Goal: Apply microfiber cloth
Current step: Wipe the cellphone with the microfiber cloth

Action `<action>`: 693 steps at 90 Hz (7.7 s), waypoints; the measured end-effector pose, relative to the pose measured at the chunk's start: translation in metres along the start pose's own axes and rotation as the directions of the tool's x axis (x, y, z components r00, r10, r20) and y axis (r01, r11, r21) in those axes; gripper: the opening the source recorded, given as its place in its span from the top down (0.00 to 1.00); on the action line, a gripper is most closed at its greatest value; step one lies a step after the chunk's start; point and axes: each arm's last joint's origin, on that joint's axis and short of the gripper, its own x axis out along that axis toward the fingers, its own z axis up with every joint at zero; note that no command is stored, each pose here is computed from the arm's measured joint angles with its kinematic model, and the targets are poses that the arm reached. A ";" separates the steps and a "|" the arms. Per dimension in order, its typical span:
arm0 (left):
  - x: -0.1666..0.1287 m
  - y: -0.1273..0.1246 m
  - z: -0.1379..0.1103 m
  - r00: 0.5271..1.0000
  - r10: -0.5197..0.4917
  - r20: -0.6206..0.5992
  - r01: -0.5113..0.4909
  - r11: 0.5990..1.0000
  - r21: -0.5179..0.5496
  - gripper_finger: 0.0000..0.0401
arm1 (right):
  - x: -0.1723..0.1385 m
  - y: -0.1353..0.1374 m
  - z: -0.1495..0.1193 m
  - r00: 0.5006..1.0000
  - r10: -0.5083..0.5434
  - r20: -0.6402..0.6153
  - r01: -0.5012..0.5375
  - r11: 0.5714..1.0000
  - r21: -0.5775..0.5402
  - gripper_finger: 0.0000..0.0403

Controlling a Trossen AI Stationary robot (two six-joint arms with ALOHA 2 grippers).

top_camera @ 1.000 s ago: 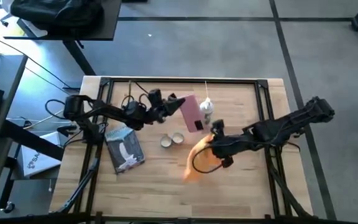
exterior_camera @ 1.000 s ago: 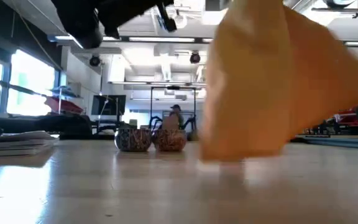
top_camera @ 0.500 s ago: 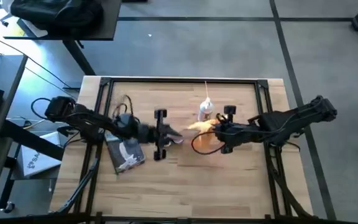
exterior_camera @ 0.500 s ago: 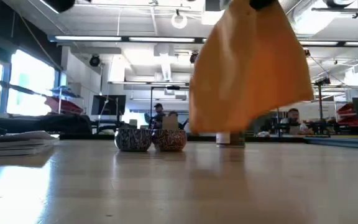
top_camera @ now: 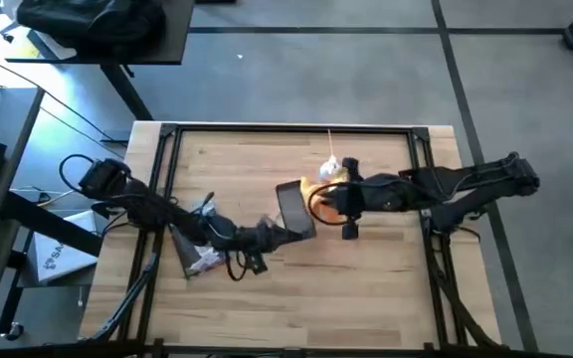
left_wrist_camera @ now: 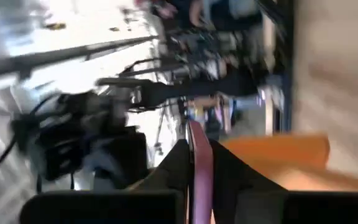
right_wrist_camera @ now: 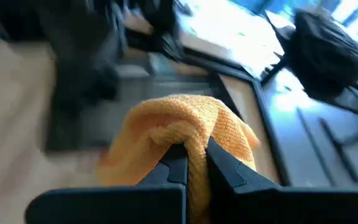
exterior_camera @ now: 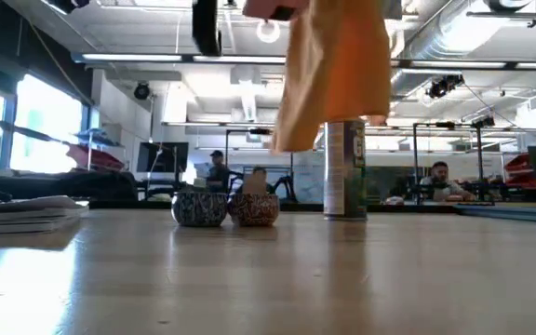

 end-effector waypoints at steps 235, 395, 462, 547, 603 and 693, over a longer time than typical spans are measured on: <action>-0.017 -0.001 0.041 0.997 -0.004 0.082 0.010 0.998 -0.069 0.97 | 0.100 -0.024 -0.030 0.991 0.126 0.056 -0.120 0.988 -0.093 1.00; -0.011 0.003 0.008 0.962 0.017 -0.271 -0.066 0.983 -0.172 0.97 | 0.043 0.089 -0.024 0.976 0.169 -0.138 -0.175 0.984 -0.027 1.00; -0.040 0.002 0.019 0.988 0.036 -0.149 -0.070 0.971 -0.230 0.97 | 0.030 0.032 -0.010 0.984 -0.155 -0.092 0.157 0.987 0.017 1.00; -0.042 -0.001 0.029 0.999 0.032 -0.020 -0.034 0.991 -0.128 0.97 | 0.097 0.022 -0.004 0.985 0.096 0.144 -0.111 0.989 0.099 1.00; -0.044 0.004 0.033 0.996 0.075 0.051 -0.069 0.991 -0.113 0.97 | 0.103 -0.036 -0.019 0.982 -0.182 0.055 0.188 0.968 -0.166 1.00; -0.031 -0.006 0.018 0.974 0.080 0.212 -0.042 0.984 -0.174 0.97 | 0.101 -0.023 -0.020 0.964 0.236 0.125 -0.233 0.972 -0.039 1.00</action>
